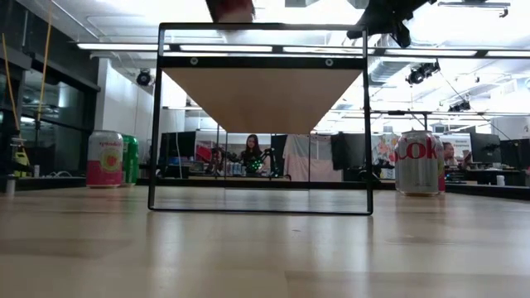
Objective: Place canned beverage on shelf
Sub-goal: Put the red white soda can on the shelf
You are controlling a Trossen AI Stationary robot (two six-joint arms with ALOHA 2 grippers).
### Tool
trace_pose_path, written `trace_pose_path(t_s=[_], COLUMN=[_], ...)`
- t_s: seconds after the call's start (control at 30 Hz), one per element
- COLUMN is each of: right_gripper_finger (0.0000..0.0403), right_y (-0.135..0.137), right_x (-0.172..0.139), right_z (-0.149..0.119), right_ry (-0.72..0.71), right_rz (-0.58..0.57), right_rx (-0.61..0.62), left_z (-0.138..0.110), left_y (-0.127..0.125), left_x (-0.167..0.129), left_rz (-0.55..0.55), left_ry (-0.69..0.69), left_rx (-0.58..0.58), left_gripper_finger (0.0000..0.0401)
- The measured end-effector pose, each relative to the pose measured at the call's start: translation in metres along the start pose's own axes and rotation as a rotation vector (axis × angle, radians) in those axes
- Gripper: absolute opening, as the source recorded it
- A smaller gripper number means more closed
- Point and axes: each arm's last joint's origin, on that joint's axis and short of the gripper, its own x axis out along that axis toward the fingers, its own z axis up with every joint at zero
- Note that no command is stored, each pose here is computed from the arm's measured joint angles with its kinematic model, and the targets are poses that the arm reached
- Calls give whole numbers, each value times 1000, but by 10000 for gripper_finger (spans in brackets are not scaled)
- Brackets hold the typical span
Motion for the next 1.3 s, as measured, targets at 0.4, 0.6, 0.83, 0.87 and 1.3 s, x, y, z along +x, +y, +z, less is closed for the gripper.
trace_pose_path(t_s=[0.4,0.6,0.83,0.87,1.3], right_gripper_finger=[0,0,0,0,0], right_y=[1,1,2,2,3], right_x=[0,0,0,0,0], right_z=[0,0,2,3,4], right_ry=[12,10,-10,-14,-21], right_rz=[24,26,36,39,74], right_rx=[186,229,227,228,155], left_z=[31,33,36,37,37], left_y=[54,57,56,56,57], left_x=[91,109,112,111,107], left_rz=[-24,-40,-44,-44,-38], left_ry=[239,274,250,245,227], left_rx=[0,113,140,142,68], left_gripper_finger=[213,222,256,260,282])
